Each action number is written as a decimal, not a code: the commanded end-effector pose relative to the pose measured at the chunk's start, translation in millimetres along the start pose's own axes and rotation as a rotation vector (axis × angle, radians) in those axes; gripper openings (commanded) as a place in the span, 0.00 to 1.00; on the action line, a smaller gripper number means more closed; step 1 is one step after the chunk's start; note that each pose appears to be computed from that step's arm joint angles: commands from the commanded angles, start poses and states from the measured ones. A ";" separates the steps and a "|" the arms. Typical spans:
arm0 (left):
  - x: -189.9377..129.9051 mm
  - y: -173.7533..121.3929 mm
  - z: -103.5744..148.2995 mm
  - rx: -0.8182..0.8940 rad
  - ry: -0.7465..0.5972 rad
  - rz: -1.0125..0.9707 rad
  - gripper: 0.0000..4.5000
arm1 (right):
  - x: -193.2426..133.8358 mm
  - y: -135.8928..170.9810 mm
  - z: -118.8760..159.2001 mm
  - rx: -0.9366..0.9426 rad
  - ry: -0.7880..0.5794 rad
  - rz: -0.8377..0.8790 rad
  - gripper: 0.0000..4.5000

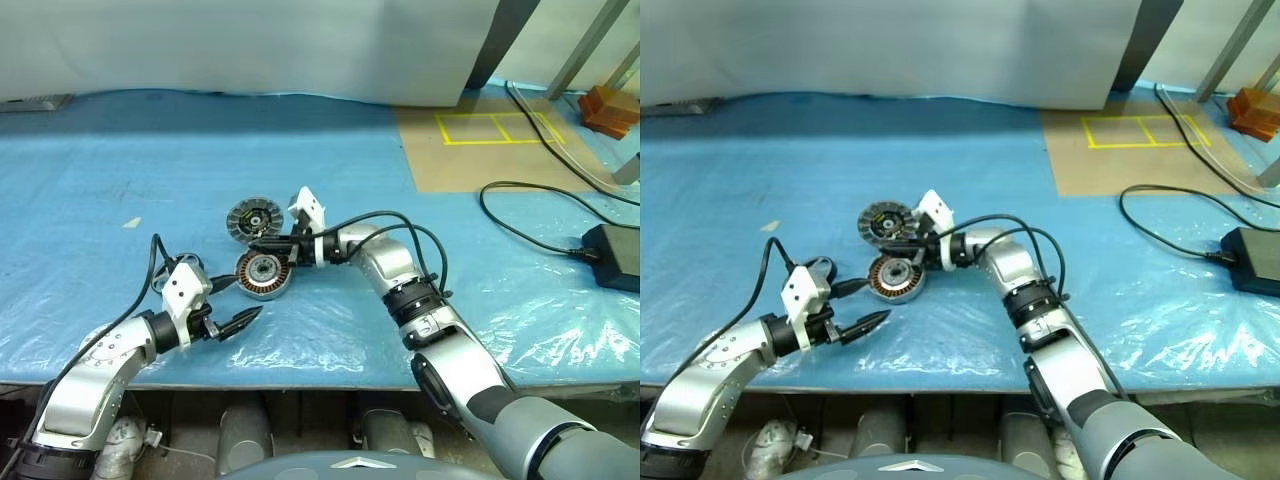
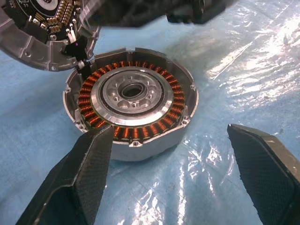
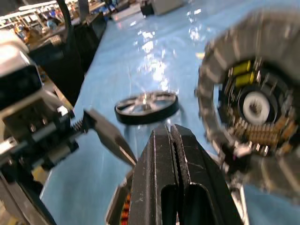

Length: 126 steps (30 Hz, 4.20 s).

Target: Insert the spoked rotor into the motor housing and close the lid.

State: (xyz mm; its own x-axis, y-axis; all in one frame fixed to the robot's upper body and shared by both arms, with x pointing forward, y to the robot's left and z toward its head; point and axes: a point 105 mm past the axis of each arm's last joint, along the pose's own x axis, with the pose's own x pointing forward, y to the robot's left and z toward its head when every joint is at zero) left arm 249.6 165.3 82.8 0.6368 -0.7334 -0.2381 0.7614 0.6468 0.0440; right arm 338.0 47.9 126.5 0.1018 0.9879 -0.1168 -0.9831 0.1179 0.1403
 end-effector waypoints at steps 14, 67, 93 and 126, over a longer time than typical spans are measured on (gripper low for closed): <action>-4.8 3.9 5.3 0.016 -0.010 0.008 0.91 | 5.0 -7.2 -23.6 -0.136 0.107 -0.072 0.00; -60.9 128.3 34.1 0.192 0.262 0.057 0.91 | -78.2 -8.4 -20.2 -0.074 0.156 -0.152 0.00; -42.2 110.2 -14.0 0.209 0.427 -0.097 0.91 | -84.1 -14.1 -39.4 -0.102 0.222 -0.212 0.00; -33.3 83.1 -9.5 0.212 0.300 -0.121 0.32 | -85.7 -20.7 -33.2 -0.054 0.171 -0.256 0.00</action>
State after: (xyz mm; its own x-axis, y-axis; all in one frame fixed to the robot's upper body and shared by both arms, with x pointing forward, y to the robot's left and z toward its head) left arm 297.0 255.2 88.6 0.5327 -0.6520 -0.5396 0.8369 0.5004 0.2217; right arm 341.1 -41.7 87.1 0.3127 0.8783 -0.3618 -0.9392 0.3428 0.0205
